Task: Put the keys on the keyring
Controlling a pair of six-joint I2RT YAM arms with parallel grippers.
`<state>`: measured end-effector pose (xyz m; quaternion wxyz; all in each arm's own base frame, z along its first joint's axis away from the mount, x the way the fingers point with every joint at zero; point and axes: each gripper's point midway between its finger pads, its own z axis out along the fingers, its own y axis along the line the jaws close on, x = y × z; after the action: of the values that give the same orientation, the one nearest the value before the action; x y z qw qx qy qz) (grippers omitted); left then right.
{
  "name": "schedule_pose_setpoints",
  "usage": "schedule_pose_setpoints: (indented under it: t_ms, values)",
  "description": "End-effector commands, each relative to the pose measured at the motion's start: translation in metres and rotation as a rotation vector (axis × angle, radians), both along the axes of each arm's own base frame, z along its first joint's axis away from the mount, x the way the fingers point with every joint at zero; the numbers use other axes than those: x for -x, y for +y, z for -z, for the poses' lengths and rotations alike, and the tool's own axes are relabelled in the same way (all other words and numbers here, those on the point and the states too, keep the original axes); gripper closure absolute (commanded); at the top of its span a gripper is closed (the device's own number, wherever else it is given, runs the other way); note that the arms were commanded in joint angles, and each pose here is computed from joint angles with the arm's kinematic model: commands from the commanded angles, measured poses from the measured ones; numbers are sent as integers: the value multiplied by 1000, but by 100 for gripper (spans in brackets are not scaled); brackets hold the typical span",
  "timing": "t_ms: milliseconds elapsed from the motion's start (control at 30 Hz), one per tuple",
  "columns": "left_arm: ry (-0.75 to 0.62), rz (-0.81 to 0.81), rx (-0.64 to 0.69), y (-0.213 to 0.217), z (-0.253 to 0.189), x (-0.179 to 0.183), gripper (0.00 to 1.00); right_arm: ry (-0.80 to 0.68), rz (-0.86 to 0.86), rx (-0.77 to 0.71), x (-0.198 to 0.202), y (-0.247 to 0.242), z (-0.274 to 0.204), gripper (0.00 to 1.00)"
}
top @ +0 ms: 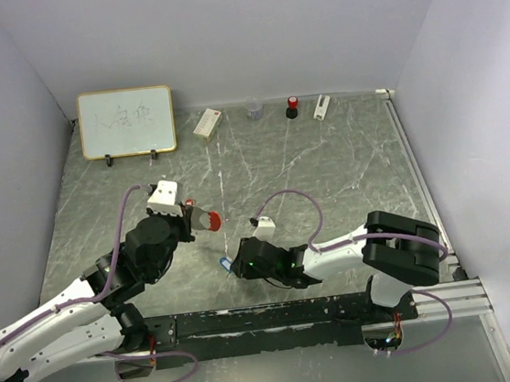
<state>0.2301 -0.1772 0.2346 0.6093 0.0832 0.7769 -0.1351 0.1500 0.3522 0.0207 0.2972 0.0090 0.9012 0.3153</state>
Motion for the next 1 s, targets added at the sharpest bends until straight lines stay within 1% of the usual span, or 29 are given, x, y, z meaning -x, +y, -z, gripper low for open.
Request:
schedule_pose_setpoints:
  t_ms: [0, 333, 467, 567, 600, 633, 767, 967]
  values:
    - [-10, -5, 24, 1, -5, -1, 93, -3, 26, 15, -3, -4, 8, 75]
    - [-7, -9, 18, 2, -3, -1, 93, 0, 44, 26, -5, -8, 12, 84]
    - [-5, -10, 17, 2, -1, -1, 93, -4, 53, 45, -7, -11, 16, 89]
    - [-3, -11, 17, 2, 0, -1, 93, -27, 49, 47, -9, -12, 15, 95]
    - [-3, -11, 17, 2, 0, -1, 93, -44, 41, 47, -11, -11, 13, 99]
    - [-3, -12, 16, 2, 0, -1, 93, -71, 27, 53, -13, -10, 11, 100]
    - [-4, -7, 19, 0, 0, -2, 93, -242, -42, 82, -24, -12, -12, 100]
    - [-8, 24, 25, -8, -2, -2, 93, -464, -91, 63, -36, -23, -62, 100]
